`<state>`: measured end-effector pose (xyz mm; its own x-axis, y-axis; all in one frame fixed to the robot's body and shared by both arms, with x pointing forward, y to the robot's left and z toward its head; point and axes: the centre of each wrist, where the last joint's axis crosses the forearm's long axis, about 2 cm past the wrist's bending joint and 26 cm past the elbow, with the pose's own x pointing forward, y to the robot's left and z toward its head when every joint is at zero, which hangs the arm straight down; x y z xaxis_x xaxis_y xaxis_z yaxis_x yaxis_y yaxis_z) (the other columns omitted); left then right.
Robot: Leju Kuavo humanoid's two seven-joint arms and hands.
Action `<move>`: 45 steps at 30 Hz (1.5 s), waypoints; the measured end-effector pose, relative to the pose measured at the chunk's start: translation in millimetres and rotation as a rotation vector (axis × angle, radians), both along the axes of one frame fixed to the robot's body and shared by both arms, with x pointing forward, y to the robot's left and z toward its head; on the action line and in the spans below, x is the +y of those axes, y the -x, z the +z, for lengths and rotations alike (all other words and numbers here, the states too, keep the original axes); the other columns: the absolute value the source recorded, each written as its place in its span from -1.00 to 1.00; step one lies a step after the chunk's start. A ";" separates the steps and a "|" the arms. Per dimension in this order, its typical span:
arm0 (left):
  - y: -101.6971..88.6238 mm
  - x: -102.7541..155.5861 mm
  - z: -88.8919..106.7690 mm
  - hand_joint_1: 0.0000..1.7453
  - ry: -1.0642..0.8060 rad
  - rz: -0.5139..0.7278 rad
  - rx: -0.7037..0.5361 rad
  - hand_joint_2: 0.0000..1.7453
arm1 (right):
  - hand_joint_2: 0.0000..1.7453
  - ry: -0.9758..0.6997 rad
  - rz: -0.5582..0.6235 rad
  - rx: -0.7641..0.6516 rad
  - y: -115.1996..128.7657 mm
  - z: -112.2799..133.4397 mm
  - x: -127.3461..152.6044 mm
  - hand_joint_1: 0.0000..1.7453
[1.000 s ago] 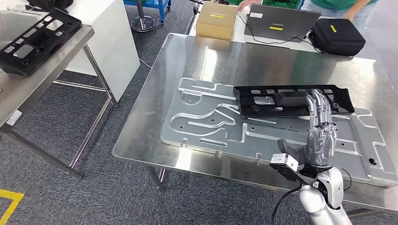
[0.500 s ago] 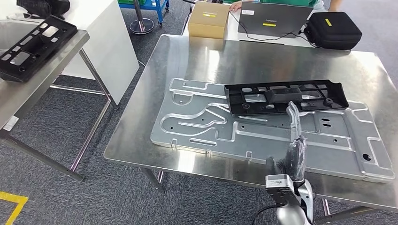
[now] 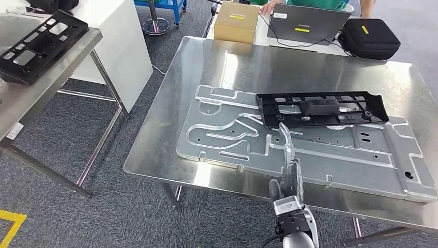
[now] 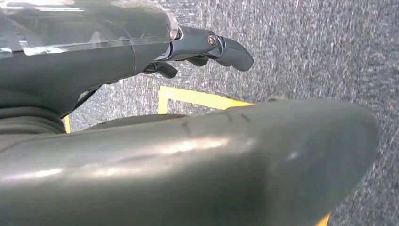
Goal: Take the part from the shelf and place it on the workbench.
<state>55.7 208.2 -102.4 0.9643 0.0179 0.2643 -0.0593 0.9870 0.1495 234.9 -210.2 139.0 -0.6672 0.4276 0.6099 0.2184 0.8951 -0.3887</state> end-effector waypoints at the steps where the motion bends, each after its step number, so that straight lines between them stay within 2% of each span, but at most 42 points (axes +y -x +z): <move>1: 0.0 1.0 -0.2 -1.00 -0.003 0.002 -0.001 -1.00 | -1.00 -0.027 0.029 0.036 0.0 -3.8 5.8 -1.00; 5: -0.4 8.4 -1.1 -1.00 -0.028 0.004 -0.011 -1.00 | -1.00 -0.161 0.135 0.175 1.4 -22.9 32.4 -1.00; 16: -1.2 24.8 -3.1 -1.00 -0.064 0.002 -0.013 -1.00 | -1.00 -0.288 0.195 0.248 -0.1 -33.1 65.3 -1.00; 34: -3.7 37.0 -4.0 -1.00 -0.089 -0.028 -0.018 -1.00 | -1.00 -0.305 0.181 0.329 4.5 -51.4 73.4 -1.00; 45: -3.1 37.6 -4.1 -1.00 -0.093 -0.046 -0.003 -1.00 | -1.00 -0.317 0.197 0.334 1.0 -48.7 79.1 -1.00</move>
